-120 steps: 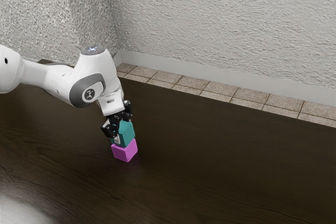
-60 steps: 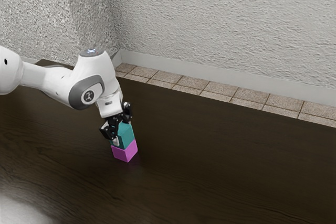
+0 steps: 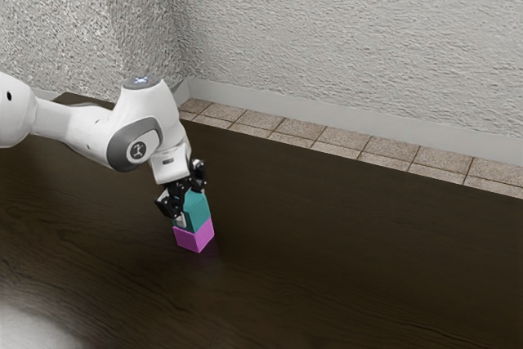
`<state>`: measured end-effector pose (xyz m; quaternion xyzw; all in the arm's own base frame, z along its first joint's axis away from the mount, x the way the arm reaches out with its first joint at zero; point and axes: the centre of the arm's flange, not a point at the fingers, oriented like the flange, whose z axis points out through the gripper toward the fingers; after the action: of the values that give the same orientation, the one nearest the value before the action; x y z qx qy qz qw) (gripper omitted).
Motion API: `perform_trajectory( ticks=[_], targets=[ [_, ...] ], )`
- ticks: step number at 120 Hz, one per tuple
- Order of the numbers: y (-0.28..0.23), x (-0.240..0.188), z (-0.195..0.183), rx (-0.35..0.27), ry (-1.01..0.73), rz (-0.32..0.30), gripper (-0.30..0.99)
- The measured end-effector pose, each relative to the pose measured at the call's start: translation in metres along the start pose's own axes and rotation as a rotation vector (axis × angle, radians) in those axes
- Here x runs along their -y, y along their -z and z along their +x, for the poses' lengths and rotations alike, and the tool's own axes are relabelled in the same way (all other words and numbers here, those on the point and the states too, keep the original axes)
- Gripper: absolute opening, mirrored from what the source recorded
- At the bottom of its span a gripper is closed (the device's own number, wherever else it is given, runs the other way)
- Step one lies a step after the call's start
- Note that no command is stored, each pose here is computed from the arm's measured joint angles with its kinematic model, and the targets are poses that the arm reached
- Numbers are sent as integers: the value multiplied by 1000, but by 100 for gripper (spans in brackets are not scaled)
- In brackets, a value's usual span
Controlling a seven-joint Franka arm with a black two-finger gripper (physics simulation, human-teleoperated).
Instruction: Pick up the blue block with one arm, and put the blue block on the pink block with one arm
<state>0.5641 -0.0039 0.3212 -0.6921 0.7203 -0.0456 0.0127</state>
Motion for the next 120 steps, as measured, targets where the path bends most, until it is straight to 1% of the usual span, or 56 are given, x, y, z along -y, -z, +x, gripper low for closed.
perform_trajectory(
  ticks=[36,67,80,100,108,112,117,120],
  targets=[
    [-2,-4,-8,-15,36,-7,39],
    [-2,-5,-8,-16,34,-15,58],
    [-2,-5,-8,-14,33,-15,63],
    [9,-5,-12,9,37,-4,66],
    [30,-3,-15,37,50,22,67],
    [72,9,-13,60,71,82,67],
    [143,25,-7,78,101,172,68],
    [177,29,-3,79,116,202,68]
  ],
)
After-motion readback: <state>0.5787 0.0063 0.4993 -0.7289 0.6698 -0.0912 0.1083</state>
